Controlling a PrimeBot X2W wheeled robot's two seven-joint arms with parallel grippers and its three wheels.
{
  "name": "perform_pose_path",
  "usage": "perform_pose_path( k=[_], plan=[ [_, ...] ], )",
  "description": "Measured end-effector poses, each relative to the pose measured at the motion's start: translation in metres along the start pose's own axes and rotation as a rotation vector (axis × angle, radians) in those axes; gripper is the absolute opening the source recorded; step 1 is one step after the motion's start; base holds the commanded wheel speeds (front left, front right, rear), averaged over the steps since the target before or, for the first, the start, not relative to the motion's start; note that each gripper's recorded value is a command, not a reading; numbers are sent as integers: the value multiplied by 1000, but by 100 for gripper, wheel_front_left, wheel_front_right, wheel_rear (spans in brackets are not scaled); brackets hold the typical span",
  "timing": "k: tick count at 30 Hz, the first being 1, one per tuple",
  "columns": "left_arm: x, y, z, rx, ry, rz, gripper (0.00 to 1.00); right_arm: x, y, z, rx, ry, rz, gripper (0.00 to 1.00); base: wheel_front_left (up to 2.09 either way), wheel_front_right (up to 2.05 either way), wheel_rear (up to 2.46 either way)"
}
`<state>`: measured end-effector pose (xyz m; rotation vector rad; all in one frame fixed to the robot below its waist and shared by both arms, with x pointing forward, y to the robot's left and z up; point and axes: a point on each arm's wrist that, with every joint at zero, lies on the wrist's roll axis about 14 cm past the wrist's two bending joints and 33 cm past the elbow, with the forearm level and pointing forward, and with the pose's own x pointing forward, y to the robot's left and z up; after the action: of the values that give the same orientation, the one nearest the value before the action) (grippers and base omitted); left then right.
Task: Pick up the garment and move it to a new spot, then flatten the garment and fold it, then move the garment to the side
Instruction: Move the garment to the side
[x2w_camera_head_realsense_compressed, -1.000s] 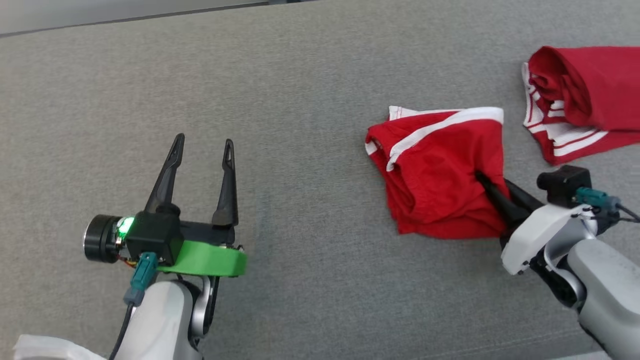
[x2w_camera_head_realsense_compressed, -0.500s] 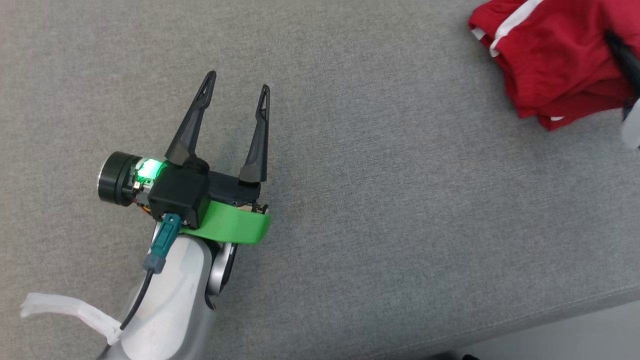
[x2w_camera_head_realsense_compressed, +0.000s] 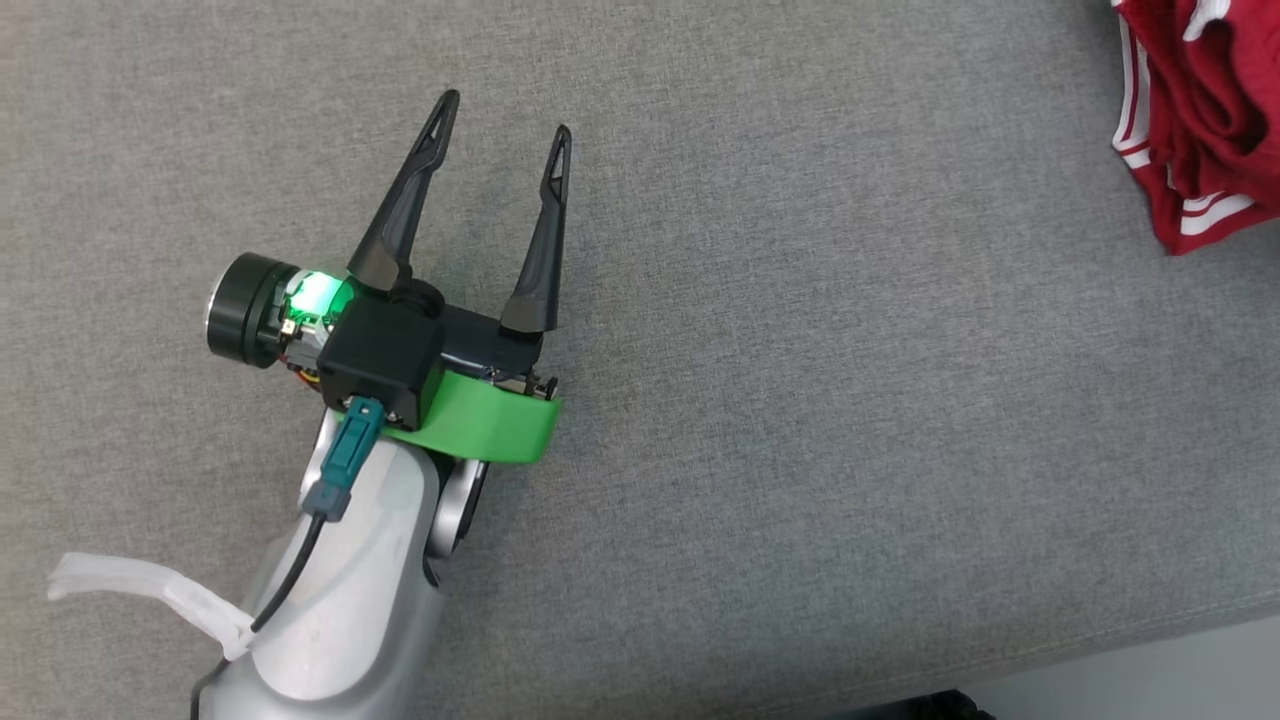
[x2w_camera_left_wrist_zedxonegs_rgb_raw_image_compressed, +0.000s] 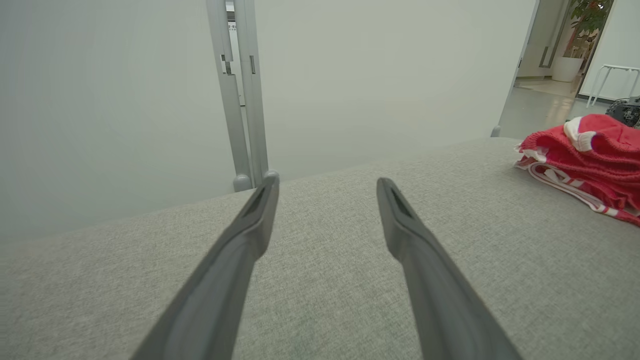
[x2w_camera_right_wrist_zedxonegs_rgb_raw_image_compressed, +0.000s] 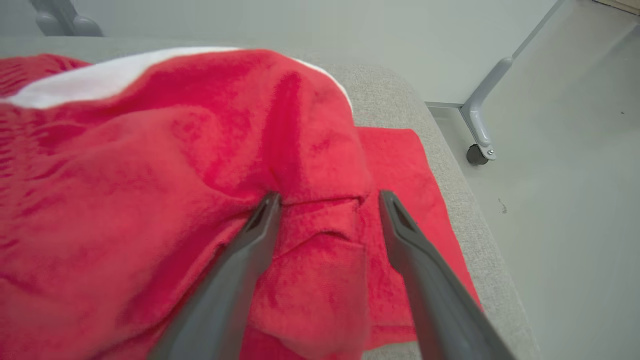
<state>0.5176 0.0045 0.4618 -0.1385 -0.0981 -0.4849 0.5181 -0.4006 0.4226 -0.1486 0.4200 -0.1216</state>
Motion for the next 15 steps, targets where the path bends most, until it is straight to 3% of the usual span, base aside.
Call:
perform_pose_path(
  k=[6,15],
  plan=[
    [-11,0,8,8,11,21,100,-31,3,-20,125,-44,-30,100,0,0,0],
    [-42,-1,20,16,37,69,100,-96,32,3,222,-227,19,100,0,0,0]
  ],
)
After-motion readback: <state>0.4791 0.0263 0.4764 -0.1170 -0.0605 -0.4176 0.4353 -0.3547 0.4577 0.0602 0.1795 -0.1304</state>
